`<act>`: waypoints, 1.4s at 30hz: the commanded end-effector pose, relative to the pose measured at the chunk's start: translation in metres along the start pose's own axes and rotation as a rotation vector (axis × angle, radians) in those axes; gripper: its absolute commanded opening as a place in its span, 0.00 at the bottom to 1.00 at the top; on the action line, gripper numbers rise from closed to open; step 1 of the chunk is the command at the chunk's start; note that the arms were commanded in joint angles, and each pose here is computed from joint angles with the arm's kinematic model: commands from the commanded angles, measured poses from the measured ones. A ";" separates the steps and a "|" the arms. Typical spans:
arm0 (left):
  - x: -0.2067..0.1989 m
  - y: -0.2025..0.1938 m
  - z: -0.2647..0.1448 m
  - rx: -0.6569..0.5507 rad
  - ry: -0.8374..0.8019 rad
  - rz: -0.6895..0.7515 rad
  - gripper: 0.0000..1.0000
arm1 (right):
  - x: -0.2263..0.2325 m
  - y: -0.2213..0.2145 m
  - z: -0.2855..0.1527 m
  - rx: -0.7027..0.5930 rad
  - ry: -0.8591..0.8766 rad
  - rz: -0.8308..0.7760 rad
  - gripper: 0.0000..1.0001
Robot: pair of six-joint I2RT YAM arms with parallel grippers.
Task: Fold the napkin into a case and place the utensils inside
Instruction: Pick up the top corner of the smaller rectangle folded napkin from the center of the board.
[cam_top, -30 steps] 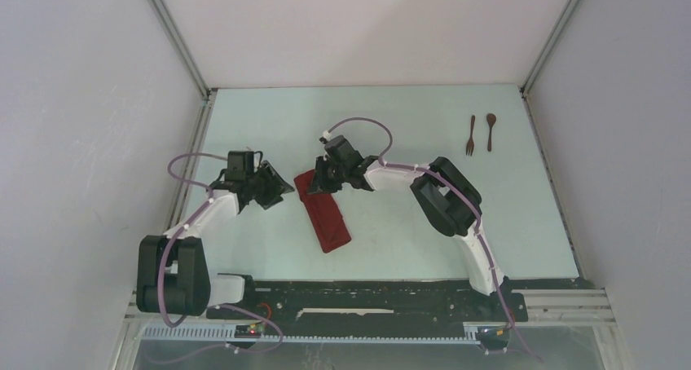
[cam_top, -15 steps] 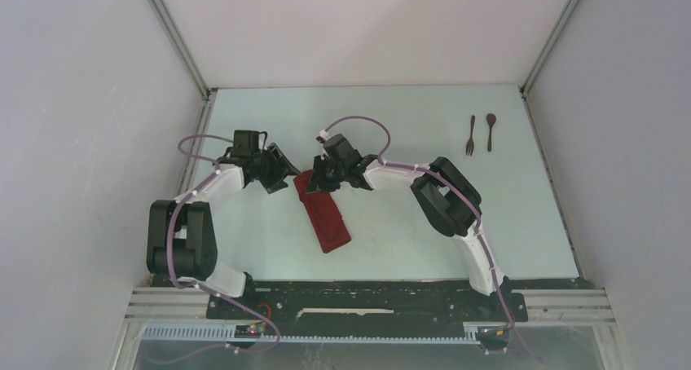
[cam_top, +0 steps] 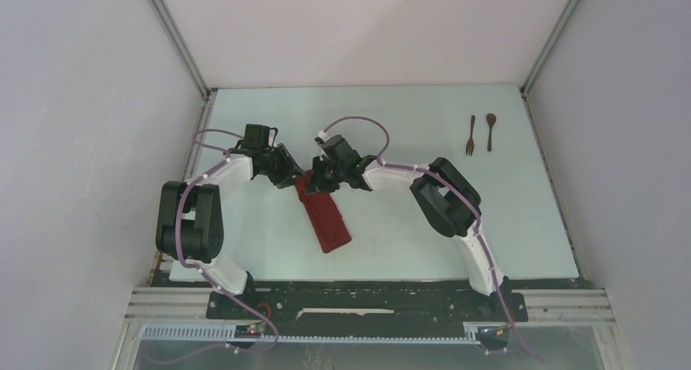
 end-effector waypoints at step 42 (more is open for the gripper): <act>-0.001 0.013 -0.010 0.001 -0.007 0.055 0.00 | 0.041 0.030 -0.001 -0.182 -0.119 -0.465 0.45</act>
Point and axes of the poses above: each gripper's point midway between its finger pads, its own z axis out along the fingers, its own x axis along the line the jaws close on, y = z × x, the point moved 5 cm from there along -z, back along the fingers, and after that the axes turned 3 degrees about z, right-handed, at the moved point
